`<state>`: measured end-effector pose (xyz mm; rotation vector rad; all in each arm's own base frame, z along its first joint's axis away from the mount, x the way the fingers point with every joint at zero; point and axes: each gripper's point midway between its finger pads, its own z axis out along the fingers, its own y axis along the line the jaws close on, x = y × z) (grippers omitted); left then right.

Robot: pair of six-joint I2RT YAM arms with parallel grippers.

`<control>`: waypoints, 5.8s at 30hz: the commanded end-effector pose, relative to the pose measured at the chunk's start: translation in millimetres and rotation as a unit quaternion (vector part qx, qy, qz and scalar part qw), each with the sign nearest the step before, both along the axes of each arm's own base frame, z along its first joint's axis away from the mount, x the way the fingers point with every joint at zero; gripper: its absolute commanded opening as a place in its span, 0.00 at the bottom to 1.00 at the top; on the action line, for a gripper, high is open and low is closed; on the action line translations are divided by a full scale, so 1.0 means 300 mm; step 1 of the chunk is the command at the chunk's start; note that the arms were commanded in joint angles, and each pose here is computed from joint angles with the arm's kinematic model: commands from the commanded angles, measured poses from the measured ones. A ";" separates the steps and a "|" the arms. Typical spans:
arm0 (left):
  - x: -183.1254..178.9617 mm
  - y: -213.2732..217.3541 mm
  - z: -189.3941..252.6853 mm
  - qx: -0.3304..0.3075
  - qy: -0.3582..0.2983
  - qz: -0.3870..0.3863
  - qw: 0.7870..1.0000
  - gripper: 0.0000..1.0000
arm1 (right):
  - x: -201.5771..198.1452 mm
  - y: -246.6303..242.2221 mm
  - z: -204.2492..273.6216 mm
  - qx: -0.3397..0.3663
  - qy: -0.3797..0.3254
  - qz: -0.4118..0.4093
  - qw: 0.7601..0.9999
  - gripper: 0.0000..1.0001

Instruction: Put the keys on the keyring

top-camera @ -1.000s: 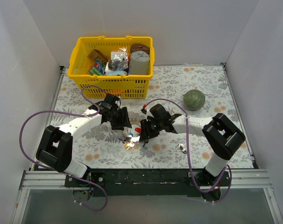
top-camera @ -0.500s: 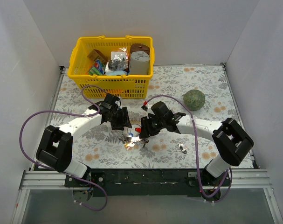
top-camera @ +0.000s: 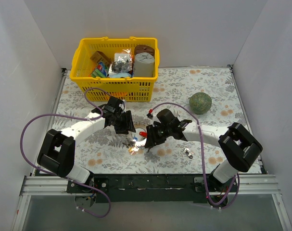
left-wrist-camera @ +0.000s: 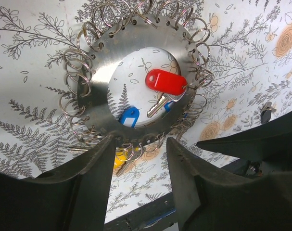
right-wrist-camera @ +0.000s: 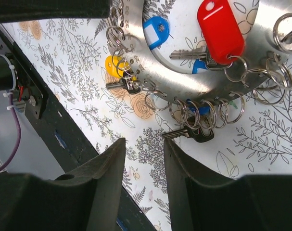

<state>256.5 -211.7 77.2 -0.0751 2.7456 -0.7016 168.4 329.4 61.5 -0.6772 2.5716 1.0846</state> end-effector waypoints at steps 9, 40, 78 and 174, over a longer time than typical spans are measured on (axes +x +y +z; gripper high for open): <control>-0.003 0.079 -0.056 0.061 0.013 0.028 0.998 0.49 | 0.174 0.001 0.042 -0.022 -0.055 -0.063 0.996 0.49; 0.036 0.006 -0.119 -0.089 0.005 0.070 0.994 0.02 | 0.266 0.028 -0.090 0.017 -0.025 -0.075 0.997 0.47; 0.146 0.207 0.357 0.159 -0.144 -0.031 0.976 0.00 | 0.283 -0.200 0.187 0.090 -0.096 -0.110 0.985 0.49; 0.128 -0.024 0.793 -0.029 -0.325 0.023 0.945 0.98 | 0.275 -0.511 0.172 -0.618 -0.471 -0.198 0.597 0.01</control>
